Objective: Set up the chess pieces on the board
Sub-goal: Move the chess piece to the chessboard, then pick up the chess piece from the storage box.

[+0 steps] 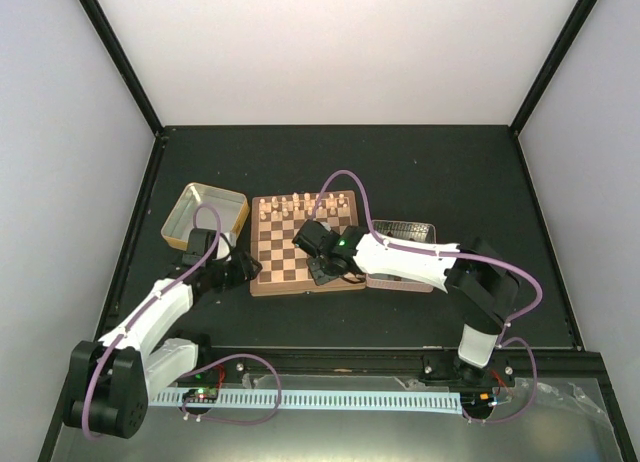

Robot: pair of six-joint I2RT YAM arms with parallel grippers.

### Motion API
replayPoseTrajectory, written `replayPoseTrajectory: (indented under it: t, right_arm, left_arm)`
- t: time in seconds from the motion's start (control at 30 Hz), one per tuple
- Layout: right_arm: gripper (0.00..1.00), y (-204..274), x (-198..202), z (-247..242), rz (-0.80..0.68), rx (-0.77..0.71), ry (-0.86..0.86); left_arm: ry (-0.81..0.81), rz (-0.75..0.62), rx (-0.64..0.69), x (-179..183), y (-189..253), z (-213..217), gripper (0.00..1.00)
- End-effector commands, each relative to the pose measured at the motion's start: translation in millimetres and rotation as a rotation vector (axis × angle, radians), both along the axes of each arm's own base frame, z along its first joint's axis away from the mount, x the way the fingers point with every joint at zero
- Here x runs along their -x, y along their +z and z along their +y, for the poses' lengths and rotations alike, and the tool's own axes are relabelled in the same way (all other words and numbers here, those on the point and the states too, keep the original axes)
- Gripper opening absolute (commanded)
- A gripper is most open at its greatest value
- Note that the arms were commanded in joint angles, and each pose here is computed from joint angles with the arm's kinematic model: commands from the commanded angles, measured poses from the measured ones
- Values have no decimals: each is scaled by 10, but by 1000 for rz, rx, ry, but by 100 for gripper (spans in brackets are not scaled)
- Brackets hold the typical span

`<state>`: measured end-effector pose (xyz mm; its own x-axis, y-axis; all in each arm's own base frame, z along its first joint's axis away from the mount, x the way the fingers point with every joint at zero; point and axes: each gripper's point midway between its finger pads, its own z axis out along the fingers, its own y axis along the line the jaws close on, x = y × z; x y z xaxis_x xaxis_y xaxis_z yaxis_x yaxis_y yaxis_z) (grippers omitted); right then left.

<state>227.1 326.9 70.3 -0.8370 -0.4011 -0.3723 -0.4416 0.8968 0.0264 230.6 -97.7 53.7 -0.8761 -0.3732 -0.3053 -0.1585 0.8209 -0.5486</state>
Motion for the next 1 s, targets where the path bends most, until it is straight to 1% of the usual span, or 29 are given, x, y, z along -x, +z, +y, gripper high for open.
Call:
replayPoseTrajectory:
  t: [0.0,0.07,0.2,0.3,0.4,0.53,0.7,0.83,0.97]
  right_arm:
    - [17,-84,39,58,26,-6,8]
    - [20,-85,47,48,30,-1,8]
    - [32,41,23,57,16,-10,6]
    - [38,312,-39,106,-19,-75,-9]
    - [45,632,-165,39,-84,-141,-61]
    - [45,872,-377,-305,-160,-186,-174]
    - [45,892,-664,-1126,-210,-215,-381]
    - [43,710,-766,-1713,-210,-178,-494]
    - [37,393,-770,-2003,-133,-141,-545]
  left_arm:
    - [-10,-30,-12,-49,105,-3,59]
    - [-11,-32,-12,-51,112,-6,59]
    - [-11,-36,-10,-55,140,-6,59]
    - [-4,-48,-21,-74,210,12,60]
    - [6,-80,-33,-101,326,41,62]
    - [1,-148,-38,-150,534,48,63]
    - [-21,-250,-30,-218,839,21,64]
    - [-39,-339,-19,-267,1108,-6,65]
    - [-54,-420,-15,-307,1326,-25,66]
